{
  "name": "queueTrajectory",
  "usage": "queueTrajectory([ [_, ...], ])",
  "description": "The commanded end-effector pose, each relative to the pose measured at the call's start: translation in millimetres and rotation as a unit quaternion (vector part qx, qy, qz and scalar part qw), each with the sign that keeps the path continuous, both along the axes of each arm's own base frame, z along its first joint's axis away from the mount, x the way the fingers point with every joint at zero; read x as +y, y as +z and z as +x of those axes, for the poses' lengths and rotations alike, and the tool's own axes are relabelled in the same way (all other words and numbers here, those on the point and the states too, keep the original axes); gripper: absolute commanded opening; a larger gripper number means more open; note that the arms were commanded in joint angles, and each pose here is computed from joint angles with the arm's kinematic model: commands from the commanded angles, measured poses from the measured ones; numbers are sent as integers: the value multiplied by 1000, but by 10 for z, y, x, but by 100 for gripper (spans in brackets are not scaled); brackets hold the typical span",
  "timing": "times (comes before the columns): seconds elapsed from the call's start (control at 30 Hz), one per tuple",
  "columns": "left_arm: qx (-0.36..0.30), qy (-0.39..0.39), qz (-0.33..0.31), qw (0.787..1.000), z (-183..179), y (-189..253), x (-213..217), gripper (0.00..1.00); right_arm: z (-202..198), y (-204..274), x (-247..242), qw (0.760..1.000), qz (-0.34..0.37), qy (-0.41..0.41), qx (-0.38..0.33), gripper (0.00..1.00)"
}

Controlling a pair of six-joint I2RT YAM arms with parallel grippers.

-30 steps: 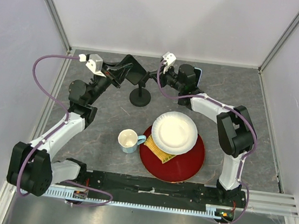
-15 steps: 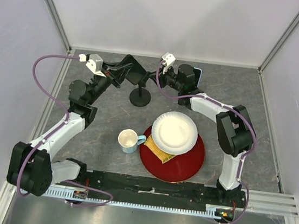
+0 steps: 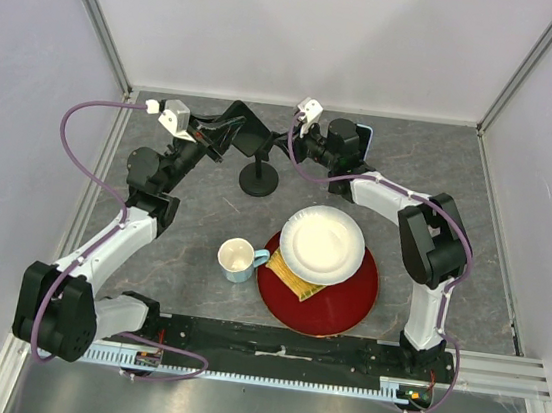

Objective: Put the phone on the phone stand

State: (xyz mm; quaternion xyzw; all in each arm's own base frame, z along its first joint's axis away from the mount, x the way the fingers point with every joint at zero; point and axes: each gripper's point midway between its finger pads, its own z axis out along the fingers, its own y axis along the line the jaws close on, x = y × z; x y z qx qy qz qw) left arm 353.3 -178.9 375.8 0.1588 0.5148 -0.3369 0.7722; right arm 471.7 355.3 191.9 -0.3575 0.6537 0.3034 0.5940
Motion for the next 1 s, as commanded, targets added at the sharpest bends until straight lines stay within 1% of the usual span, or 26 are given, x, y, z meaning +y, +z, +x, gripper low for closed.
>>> queueTrajectory([
  [0.0,-68,-8,-25,997,-138,407,23,2,18,258,77,999,21,12,-36,32],
  [0.13,-64,-10,-25,998,-119,390,11,2,17,292,83,999,22,15,-41,34],
  [0.2,-65,-12,-25,998,-124,395,7,2,10,260,101,999,20,21,-38,31],
  [0.3,-63,-14,-24,998,-123,382,-2,2,8,239,120,999,18,32,-38,21],
  [0.33,-62,-12,-25,998,-114,378,4,2,-1,234,132,998,17,35,-39,15],
  [0.4,-63,-11,-24,998,-110,375,4,2,-8,226,138,998,17,38,-39,8],
  [0.43,-62,-11,-22,998,-102,361,-3,2,-7,213,138,998,16,38,-39,1],
  [0.57,-63,-10,-6,998,-73,302,-22,2,-27,218,128,998,16,39,-42,0],
  [0.63,-75,-20,17,997,-98,279,-65,2,-38,199,126,998,10,43,-46,0],
  [0.67,-77,-28,29,996,-94,239,-102,2,-42,183,121,998,6,45,-45,0],
  [0.7,-88,-56,47,993,-160,232,-187,2,-71,176,137,997,5,58,-44,0],
  [0.77,-96,-86,72,989,-153,133,-291,2,-62,148,130,997,1,69,-39,0],
  [0.8,-105,-122,90,983,-221,114,-380,2,-93,175,150,996,5,86,-39,0],
  [0.87,-107,-159,106,976,-254,60,-464,2,-75,128,122,995,6,96,-28,0],
  [0.9,-111,-196,121,967,-278,5,-546,2,-63,161,128,994,8,103,-29,0],
  [0.97,-104,-237,128,957,-307,-45,-605,2,-78,84,116,992,5,124,-12,0],
])
